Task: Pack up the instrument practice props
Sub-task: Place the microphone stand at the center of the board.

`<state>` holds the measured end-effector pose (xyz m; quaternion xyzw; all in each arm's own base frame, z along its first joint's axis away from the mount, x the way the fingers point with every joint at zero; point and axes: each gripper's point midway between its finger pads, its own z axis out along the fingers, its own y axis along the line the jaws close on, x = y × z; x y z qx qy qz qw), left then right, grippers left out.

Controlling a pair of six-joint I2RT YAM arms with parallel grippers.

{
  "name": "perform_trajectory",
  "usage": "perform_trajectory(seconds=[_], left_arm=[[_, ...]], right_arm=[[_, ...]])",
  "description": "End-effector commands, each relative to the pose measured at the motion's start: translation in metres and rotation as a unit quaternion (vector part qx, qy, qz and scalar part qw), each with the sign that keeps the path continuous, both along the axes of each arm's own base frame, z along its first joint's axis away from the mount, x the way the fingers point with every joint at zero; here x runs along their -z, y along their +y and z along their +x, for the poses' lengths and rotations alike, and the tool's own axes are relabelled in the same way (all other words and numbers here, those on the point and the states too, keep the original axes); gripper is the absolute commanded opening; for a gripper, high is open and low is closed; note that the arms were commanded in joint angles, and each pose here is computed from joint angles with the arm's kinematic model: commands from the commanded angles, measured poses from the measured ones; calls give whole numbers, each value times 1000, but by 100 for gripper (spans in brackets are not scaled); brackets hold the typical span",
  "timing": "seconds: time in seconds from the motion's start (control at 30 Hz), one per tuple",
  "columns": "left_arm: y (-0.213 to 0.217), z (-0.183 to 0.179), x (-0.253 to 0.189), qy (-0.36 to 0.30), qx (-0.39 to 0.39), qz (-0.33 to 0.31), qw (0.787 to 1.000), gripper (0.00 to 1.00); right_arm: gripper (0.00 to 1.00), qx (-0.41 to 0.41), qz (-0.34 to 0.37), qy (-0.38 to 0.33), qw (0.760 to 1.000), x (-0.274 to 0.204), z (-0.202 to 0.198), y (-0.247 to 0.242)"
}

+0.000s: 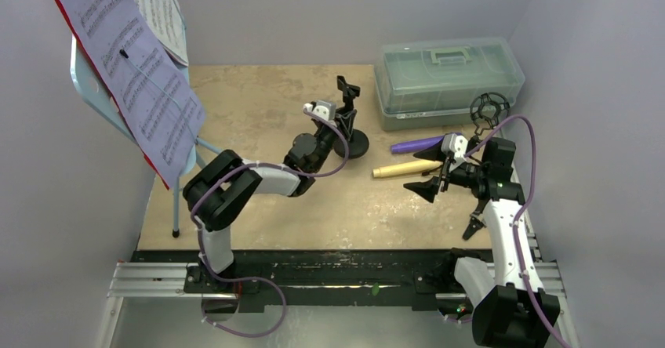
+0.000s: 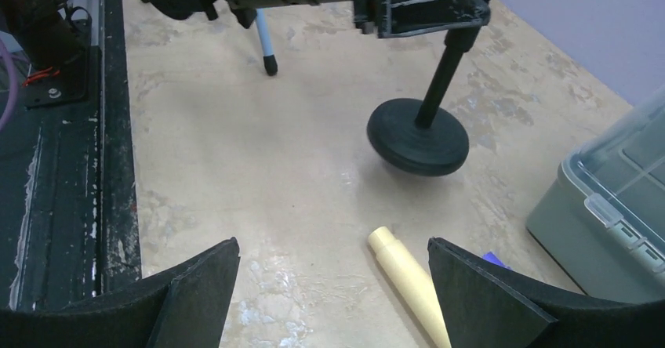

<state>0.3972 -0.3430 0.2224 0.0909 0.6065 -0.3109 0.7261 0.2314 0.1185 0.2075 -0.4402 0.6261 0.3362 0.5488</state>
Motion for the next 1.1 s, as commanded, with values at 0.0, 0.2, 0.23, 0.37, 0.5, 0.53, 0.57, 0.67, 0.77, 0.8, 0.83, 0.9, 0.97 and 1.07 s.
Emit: perform_trajectory(seconds=[0.0, 0.2, 0.23, 0.37, 0.5, 0.53, 0.57, 0.67, 0.77, 0.8, 0.83, 0.9, 0.97, 1.07], left_arm=[[29, 50, -46, -69, -131, -45, 988, 0], [33, 107, -32, -98, -221, -36, 970, 0], [31, 117, -35, -103, -226, -42, 968, 0], [26, 153, -28, -101, -238, -38, 965, 0], [17, 183, -19, -101, -239, -25, 965, 0], [14, 189, -18, -102, -237, -22, 966, 0], [11, 196, -14, -100, -235, -15, 967, 0], [-1, 210, -3, -98, -221, -1, 970, 0], [-12, 218, 7, -96, -203, 15, 974, 27], [-14, 218, 10, -94, -198, 21, 976, 37], [-14, 217, 12, -92, -195, 25, 976, 47], [-11, 210, 19, -83, -189, 37, 978, 63], [-4, 199, 19, -78, -187, 44, 978, 73], [7, 174, 17, -63, -175, 61, 981, 85]], right_arm=[[93, 4, -15, -34, 999, -15, 4, -2], [94, 5, -19, -37, 999, -15, 3, -3], [94, 5, -20, -38, 999, -16, 3, -3], [94, 3, -20, -38, 999, -16, 3, -3], [94, 2, -20, -39, 999, -17, 3, -3], [94, 2, -20, -38, 999, -16, 2, -3], [94, 3, -21, -38, 999, -16, 3, -3], [94, 4, -22, -37, 999, -16, 3, -4], [95, 4, -23, -38, 999, -16, 3, -4], [95, 5, -23, -38, 999, -16, 4, -4], [95, 6, -23, -38, 999, -16, 4, -4], [95, 6, -24, -38, 999, -16, 4, -5], [95, 6, -24, -38, 999, -16, 3, -5], [95, 7, -25, -40, 999, -16, 3, -6]])
